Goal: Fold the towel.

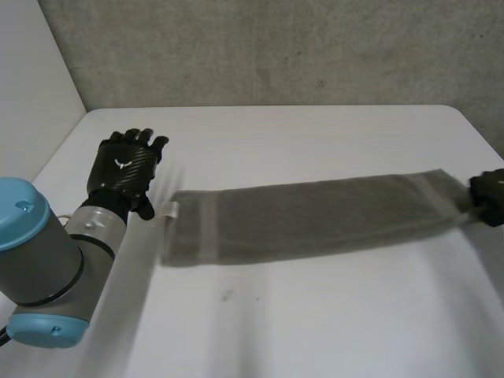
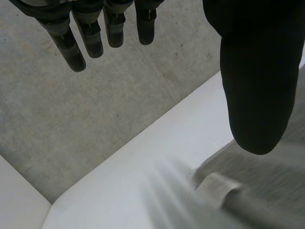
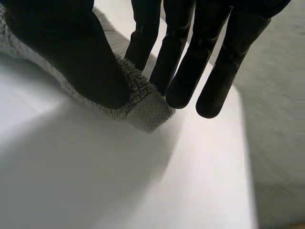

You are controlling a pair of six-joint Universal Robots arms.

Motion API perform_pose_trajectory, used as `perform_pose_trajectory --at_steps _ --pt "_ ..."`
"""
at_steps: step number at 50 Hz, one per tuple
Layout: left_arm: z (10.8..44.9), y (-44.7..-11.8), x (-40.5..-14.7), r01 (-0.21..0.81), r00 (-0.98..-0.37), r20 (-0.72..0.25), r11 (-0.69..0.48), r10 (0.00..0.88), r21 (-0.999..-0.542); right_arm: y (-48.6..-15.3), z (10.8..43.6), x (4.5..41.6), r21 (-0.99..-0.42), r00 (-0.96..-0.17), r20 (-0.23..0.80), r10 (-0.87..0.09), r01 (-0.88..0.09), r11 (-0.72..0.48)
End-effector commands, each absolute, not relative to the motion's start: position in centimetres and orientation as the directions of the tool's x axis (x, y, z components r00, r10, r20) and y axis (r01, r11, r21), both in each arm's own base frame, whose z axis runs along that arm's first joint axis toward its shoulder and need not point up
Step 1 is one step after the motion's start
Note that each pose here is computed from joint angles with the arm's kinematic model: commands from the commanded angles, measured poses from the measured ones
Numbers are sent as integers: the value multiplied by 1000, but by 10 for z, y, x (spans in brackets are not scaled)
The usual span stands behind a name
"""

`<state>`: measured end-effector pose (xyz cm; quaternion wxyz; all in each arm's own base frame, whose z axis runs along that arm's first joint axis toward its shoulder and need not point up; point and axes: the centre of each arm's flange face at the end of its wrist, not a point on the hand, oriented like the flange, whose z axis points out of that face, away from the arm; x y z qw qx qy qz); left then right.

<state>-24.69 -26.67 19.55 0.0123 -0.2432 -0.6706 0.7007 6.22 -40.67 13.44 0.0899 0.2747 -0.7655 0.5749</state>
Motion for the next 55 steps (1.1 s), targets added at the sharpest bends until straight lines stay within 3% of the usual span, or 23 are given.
perform_pose_trajectory --at_steps 1,6,8,10,11,13,14,15,16,18,19,21,22,24,25,30,33,37,43,45,46,49,55 --pt "201 -265 -246 304 -883 -324 -112 339 -946 -418 166 32 -771 -786 586 -198 -616 163" --pt "205 -264 -245 300 -886 -322 -118 334 -947 -422 193 46 -750 -749 639 -176 -657 75" --pt "206 -265 -245 299 -887 -322 -121 330 -947 -421 202 73 -752 -738 643 -207 -659 12" --pt "211 -265 -245 292 -889 -320 -133 326 -947 -406 225 143 -755 -703 652 -284 -637 -156" --pt "211 -265 -245 292 -889 -320 -133 326 -947 -406 226 144 -755 -703 652 -284 -637 -156" --pt "215 -264 -246 287 -890 -320 -146 324 -947 -385 233 204 -736 -648 676 -349 -607 -300" --pt "215 -264 -246 287 -890 -320 -146 324 -947 -385 233 204 -736 -648 677 -349 -606 -301" --pt "217 -265 -246 285 -891 -320 -151 323 -947 -372 229 232 -733 -622 681 -387 -578 -359" --pt "217 -265 -246 285 -891 -320 -151 323 -947 -371 229 233 -733 -622 681 -387 -578 -360" --pt "220 -265 -246 283 -892 -321 -161 319 -946 -333 216 295 -728 -545 686 -483 -497 -472" --pt "220 -265 -246 282 -892 -321 -161 319 -946 -332 216 296 -728 -544 686 -483 -497 -473" --pt "221 -265 -246 282 -892 -321 -163 319 -946 -284 193 348 -726 -436 688 -580 -419 -545" --pt "221 -265 -246 282 -892 -321 -163 319 -946 -284 193 348 -726 -436 688 -581 -419 -546" --pt "220 -264 -247 282 -891 -321 -161 322 -946 -246 171 374 -728 -329 684 -651 -368 -579" --pt "220 -264 -247 282 -891 -321 -161 322 -946 -246 171 374 -728 -328 684 -651 -368 -579" --pt "219 -263 -250 279 -888 -319 -164 330 -946 -198 128 390 -765 -137 627 -767 -296 -572" --pt "221 -266 -254 275 -886 -321 -177 335 -945 -193 121 391 -769 -113 617 -779 -296 -566" --pt "219 -270 -263 270 -880 -319 -183 351 -945 -202 125 389 -762 -154 627 -764 -328 -559" --pt "216 -274 -288 236 -866 -299 -201 401 -951 -229 153 364 -778 -333 610 -719 -423 -464" --pt "212 -272 -304 197 -859 -264 -193 438 -961 -248 162 336 -856 -468 486 -738 -426 -294" --pt "212 -272 -304 197 -859 -264 -193 439 -961 -248 162 336 -856 -468 486 -738 -426 -293" --pt "201 -265 -329 142 -839 -201 -153 505 -978 -272 181 291 -961 -672 198 -714 -278 -4" --pt "168 -253 -340 195 -816 -199 -66 543 -979 -283 166 253 -958 -754 76 -653 -237 162"
